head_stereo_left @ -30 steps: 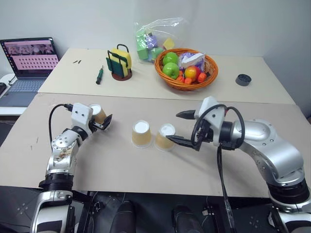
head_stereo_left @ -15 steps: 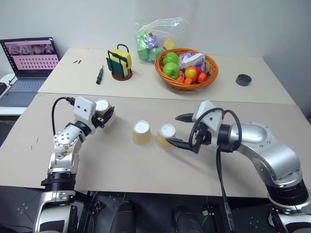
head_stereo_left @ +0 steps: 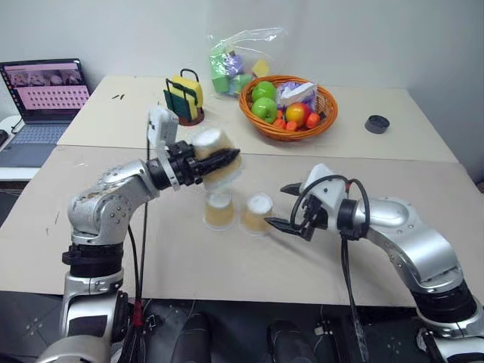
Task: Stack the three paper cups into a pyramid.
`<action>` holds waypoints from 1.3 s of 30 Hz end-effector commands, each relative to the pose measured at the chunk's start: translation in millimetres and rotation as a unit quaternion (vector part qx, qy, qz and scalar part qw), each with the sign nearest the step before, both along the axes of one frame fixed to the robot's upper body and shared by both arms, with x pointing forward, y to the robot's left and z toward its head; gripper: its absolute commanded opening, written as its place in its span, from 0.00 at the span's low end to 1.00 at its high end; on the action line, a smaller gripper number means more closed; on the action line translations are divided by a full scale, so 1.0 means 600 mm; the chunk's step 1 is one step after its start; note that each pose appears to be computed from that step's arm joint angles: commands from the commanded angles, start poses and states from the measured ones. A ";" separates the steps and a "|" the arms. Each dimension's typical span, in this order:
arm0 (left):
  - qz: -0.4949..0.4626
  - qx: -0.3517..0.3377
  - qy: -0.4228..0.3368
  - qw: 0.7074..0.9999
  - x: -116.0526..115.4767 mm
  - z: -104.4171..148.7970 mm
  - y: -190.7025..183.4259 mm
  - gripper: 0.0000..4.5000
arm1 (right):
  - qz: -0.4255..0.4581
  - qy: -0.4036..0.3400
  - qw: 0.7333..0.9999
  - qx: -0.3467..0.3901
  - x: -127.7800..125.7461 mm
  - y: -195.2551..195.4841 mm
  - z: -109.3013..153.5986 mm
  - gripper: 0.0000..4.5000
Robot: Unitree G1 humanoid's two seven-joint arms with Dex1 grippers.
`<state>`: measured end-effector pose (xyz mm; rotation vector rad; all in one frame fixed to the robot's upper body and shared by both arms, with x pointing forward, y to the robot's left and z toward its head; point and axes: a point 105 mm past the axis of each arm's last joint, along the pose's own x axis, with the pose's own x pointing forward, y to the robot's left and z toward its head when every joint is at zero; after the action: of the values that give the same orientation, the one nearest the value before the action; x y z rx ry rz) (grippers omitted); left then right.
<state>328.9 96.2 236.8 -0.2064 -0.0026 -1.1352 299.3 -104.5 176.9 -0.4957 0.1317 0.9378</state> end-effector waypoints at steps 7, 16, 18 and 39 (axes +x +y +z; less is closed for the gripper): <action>-0.097 0.045 0.013 0.994 -0.004 -0.025 -0.039 0.64 | -0.031 -0.046 0.998 0.007 -0.003 -0.020 0.025 1.00; -0.099 0.077 -0.058 0.990 0.014 -0.008 -0.055 0.64 | -0.045 -0.049 0.998 0.016 -0.008 -0.024 0.024 1.00; -0.110 0.081 -0.064 0.989 0.012 -0.005 -0.060 0.64 | -0.047 -0.051 0.997 0.017 -0.006 -0.024 0.024 1.00; -0.091 0.145 -0.063 0.983 0.031 -0.052 -0.042 0.64 | -0.047 -0.054 0.997 0.025 -0.004 -0.024 0.030 1.00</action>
<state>343.7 66.8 208.1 0.0844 0.0803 -1.3416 298.5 -118.6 179.4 -0.4785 0.0997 0.8295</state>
